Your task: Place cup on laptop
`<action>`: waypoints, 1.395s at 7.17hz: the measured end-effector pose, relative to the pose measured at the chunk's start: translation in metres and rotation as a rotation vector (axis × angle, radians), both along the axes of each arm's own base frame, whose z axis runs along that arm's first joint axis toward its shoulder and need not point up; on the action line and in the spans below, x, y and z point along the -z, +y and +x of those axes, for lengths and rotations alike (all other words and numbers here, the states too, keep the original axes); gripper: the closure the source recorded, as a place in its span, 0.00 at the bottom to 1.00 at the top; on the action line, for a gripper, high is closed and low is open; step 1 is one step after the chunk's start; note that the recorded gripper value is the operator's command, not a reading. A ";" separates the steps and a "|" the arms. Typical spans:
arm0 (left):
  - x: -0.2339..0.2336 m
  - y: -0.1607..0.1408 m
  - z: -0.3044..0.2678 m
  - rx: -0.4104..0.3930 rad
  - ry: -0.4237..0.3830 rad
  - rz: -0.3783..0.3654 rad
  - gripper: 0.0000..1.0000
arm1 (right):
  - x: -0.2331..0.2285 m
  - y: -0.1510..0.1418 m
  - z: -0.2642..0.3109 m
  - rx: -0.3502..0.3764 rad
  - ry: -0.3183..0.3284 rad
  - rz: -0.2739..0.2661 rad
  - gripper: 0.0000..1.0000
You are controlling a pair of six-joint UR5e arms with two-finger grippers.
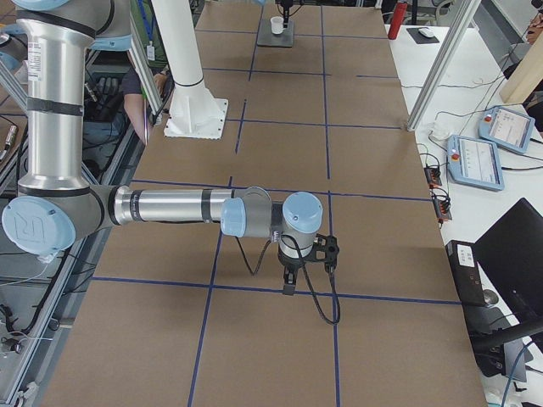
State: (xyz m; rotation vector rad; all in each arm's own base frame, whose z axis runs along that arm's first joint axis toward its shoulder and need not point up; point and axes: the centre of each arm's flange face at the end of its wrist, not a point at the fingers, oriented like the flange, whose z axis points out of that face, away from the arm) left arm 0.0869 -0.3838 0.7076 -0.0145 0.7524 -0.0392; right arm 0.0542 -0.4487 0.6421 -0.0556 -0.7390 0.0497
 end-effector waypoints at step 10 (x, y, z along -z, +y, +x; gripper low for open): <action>0.102 -0.132 -0.063 -0.017 0.022 0.155 0.00 | 0.000 0.000 0.000 -0.001 0.000 0.000 0.00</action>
